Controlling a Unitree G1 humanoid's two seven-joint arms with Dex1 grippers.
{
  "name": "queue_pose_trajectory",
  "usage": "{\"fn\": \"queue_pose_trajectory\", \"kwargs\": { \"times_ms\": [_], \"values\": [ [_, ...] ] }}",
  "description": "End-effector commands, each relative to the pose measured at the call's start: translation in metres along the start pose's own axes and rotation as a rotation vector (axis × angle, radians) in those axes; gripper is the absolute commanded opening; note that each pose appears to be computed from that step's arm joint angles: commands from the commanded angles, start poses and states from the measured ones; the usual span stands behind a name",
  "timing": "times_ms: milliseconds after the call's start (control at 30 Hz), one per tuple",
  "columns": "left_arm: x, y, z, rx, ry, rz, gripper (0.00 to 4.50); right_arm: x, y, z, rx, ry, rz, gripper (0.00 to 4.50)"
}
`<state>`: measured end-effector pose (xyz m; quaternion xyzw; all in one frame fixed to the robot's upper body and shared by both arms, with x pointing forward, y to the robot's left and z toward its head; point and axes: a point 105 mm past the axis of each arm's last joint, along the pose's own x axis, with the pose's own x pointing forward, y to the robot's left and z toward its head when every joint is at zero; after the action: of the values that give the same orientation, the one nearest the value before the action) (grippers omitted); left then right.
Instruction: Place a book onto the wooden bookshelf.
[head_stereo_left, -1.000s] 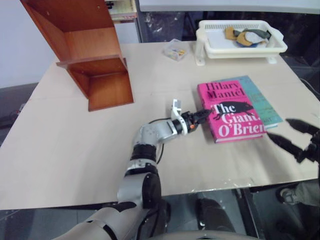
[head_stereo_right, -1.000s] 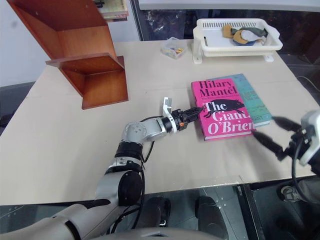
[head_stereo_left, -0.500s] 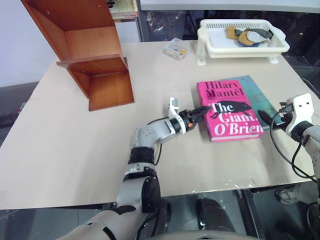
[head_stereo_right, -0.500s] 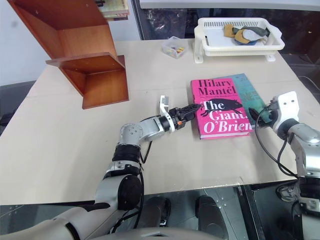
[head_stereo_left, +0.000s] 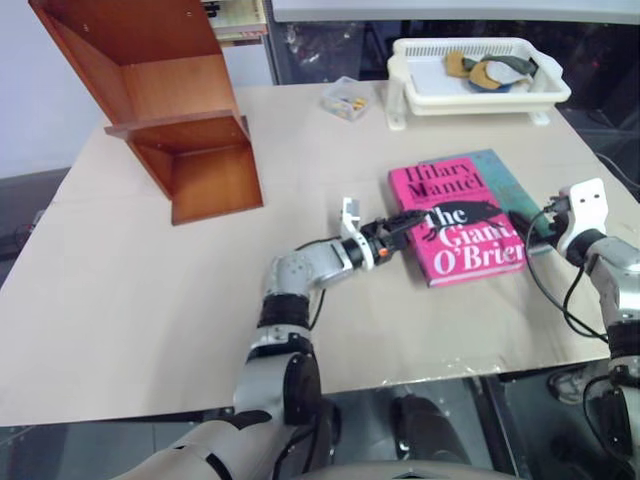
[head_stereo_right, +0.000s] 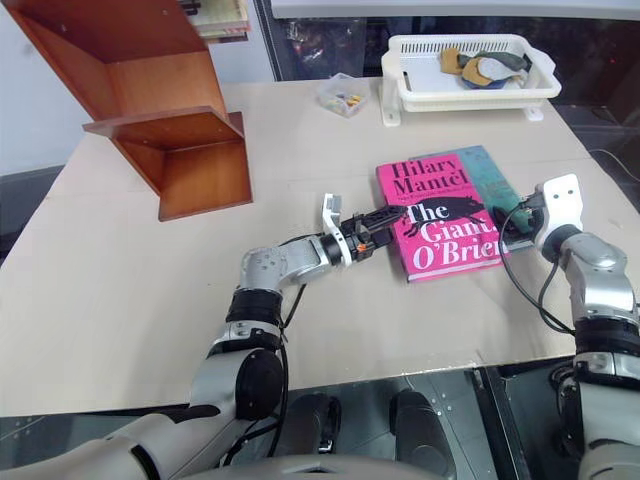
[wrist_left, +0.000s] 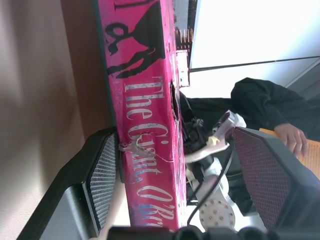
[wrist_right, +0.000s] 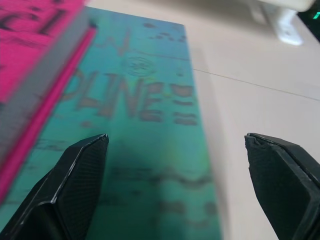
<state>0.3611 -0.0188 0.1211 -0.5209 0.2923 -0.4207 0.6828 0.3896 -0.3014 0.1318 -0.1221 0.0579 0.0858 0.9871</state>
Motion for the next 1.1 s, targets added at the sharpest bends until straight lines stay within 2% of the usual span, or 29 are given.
{"fn": "queue_pose_trajectory", "kwargs": {
  "times_ms": [33, 167, 333, 467, 600, 767, 1100],
  "values": [
    [0.016, -0.022, -0.01, -0.006, 0.036, -0.092, 3.83, 0.0, -0.003, 0.011, -0.011, -0.048, 0.02, 4.5],
    [0.014, -0.024, -0.013, -0.008, 0.044, -0.108, 3.83, -0.002, 0.019, 0.015, 0.033, -0.092, 0.168, 4.5],
    [0.014, -0.024, -0.014, -0.011, 0.05, -0.116, 3.83, -0.004, 0.022, 0.017, 0.032, -0.105, 0.197, 4.5],
    [0.013, -0.029, -0.016, -0.015, 0.064, -0.143, 3.83, 0.001, 0.006, 0.017, 0.018, -0.092, 0.095, 4.5],
    [0.013, -0.03, -0.017, -0.014, 0.069, -0.145, 3.83, -0.002, 0.034, 0.023, 0.037, -0.124, 0.268, 4.5],
    [0.014, -0.03, -0.018, -0.015, 0.072, -0.149, 3.83, 0.0, 0.03, 0.023, 0.029, -0.127, 0.241, 4.5],
    [0.014, -0.028, -0.02, -0.011, 0.084, -0.14, 3.83, 0.002, 0.049, 0.025, 0.015, -0.143, 0.319, 4.5]
  ]
}}
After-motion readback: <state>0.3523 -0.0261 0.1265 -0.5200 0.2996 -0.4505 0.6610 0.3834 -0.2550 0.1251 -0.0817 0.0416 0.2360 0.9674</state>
